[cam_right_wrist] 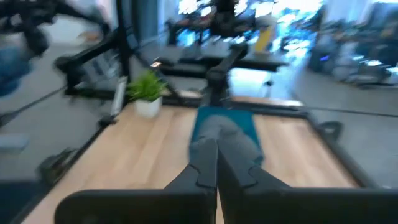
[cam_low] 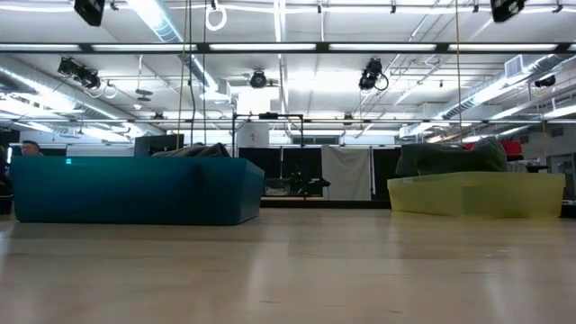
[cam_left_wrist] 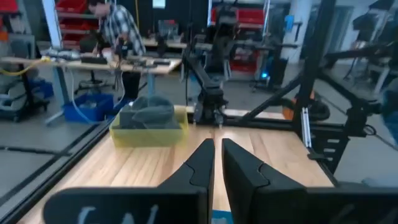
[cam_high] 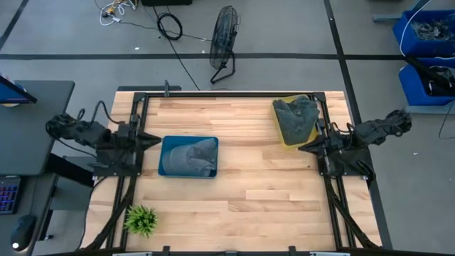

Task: Pick & Place hat
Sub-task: Return to Home Position

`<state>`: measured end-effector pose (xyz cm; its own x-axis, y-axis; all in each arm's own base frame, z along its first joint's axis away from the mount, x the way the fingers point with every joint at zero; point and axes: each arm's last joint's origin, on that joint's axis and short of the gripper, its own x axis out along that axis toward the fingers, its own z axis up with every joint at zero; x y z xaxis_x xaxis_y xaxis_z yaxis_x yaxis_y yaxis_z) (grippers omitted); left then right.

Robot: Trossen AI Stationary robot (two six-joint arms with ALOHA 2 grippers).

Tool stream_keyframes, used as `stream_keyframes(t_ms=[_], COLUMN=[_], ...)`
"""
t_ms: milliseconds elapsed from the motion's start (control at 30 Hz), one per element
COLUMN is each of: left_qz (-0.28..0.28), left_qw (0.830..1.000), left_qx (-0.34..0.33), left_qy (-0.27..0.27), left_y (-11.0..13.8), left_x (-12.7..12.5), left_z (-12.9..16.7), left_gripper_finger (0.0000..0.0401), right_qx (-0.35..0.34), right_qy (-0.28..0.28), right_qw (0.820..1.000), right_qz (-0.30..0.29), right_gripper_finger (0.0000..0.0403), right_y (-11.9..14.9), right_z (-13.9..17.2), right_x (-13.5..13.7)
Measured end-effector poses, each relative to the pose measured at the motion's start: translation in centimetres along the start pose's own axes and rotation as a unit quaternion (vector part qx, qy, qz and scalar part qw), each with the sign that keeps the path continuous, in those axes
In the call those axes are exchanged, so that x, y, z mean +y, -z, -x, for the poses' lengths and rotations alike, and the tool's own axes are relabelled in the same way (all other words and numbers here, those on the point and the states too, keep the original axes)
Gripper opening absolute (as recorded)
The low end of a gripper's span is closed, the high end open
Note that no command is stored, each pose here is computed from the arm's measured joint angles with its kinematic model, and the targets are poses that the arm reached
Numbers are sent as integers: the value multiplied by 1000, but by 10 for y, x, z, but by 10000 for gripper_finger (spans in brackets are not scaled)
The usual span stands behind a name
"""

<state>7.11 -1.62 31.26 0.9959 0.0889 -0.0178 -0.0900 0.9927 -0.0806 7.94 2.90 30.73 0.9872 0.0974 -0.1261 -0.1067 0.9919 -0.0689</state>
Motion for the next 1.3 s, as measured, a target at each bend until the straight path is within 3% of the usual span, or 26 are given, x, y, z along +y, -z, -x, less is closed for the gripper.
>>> stream_keyframes(t_ms=[100,367,633,900,1133,1300], left_qz=[-1,7,-4,-43,-32,-18], left_qw=[1000,994,994,988,989,989], left_qx=[-29,-74,-71,-105,-106,-103], left_qy=[5,81,88,101,102,104], left_y=[14,65,112,116,116,116], left_x=[5,2,-3,-5,-5,-5], left_z=[7,1,-15,-16,-16,-16], left_gripper_finger=[35,35,35,35,34,34], right_qx=[-38,-105,-104,-103,-103,-105], right_qy=[36,30,17,17,18,-17], right_qw=[999,993,994,994,994,994], right_qz=[-10,-34,-30,-29,-19,-22], right_gripper_finger=[4,4,4,9,15,15], right_y=[21,64,90,98,103,126], right_z=[0,-6,-14,-12,-15,-25], right_x=[-2,2,6,6,7,14])
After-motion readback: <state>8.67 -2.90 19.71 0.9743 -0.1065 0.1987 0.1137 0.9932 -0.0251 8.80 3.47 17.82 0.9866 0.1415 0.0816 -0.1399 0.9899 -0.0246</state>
